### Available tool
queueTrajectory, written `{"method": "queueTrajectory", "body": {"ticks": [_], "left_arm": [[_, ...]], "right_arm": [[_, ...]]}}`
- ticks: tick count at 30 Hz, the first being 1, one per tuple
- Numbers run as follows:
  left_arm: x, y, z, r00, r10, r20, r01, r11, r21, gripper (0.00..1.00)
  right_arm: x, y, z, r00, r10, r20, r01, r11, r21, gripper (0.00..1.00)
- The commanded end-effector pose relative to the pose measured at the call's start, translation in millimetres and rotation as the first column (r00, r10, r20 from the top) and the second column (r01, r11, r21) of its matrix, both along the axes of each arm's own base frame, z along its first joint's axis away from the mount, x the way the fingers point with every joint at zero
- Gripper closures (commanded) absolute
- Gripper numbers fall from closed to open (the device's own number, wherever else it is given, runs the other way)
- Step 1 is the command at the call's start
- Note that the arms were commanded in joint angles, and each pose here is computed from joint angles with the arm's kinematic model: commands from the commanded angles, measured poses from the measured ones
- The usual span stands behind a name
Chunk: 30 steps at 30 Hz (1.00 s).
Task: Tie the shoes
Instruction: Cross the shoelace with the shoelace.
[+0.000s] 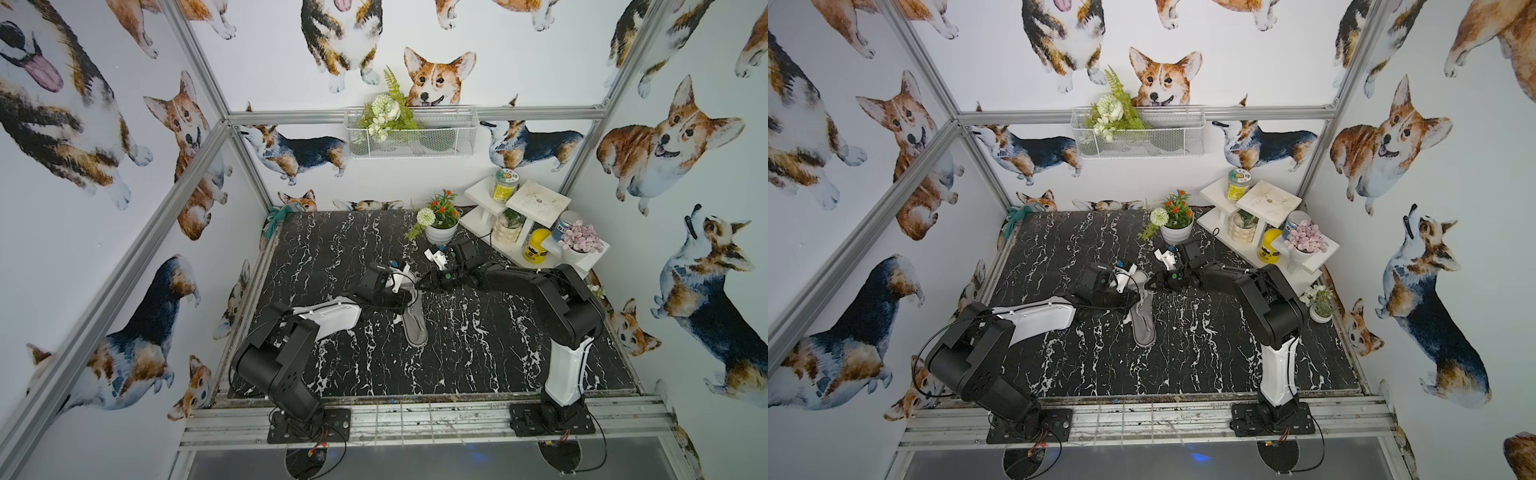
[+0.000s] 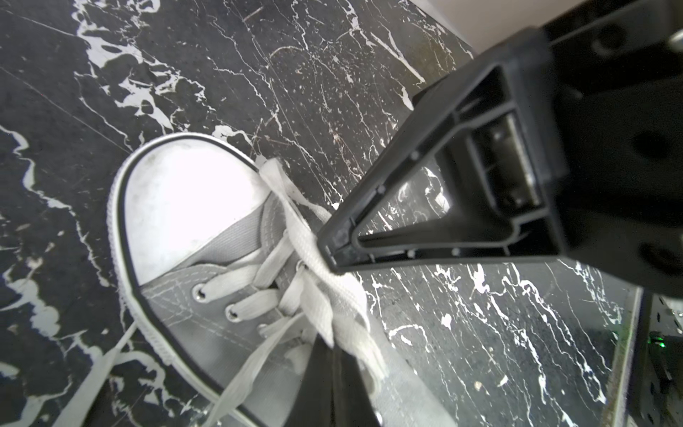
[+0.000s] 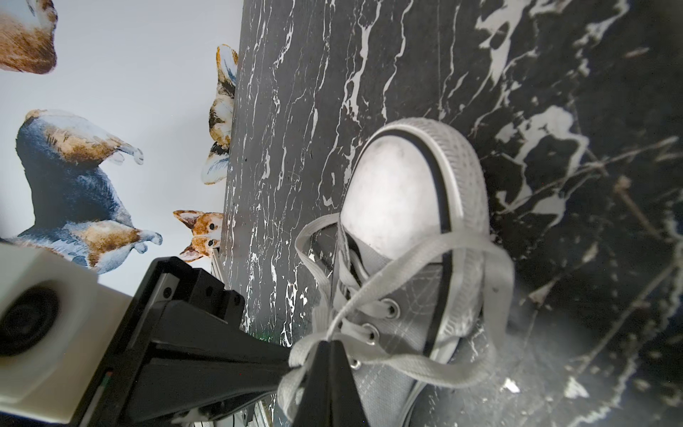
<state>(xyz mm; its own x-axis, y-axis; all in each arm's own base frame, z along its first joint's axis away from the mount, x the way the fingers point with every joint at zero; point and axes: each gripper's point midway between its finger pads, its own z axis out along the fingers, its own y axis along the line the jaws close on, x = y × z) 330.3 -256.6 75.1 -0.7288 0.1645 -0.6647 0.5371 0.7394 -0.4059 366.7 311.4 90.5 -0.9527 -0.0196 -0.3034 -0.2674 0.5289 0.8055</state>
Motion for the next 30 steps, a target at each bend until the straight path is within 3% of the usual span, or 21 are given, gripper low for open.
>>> {"method": "queueTrajectory", "body": {"ticks": [1,23,30], "left_arm": [[1.8,1.5,1.4,1.0,0.008,0.012,-0.008,1.0,0.004,1.0],[-0.4,0.2,4.4,1.0,0.008,0.004,-0.008,1.0,-0.014,1.0],[1.4,3.7,-2.4,0.999,0.033,-0.02,-0.033,0.999,0.01,1.0]], "right_arm": [[-0.5,0.0,4.7,1.0,0.009,0.024,-0.009,1.0,0.0,1.0],[-6.5,9.3,4.5,1.0,-0.002,-0.006,0.003,0.999,0.032,1.0],[2.8,5.2,-1.4,1.0,-0.018,0.015,0.019,0.999,-0.029,1.0]]}}
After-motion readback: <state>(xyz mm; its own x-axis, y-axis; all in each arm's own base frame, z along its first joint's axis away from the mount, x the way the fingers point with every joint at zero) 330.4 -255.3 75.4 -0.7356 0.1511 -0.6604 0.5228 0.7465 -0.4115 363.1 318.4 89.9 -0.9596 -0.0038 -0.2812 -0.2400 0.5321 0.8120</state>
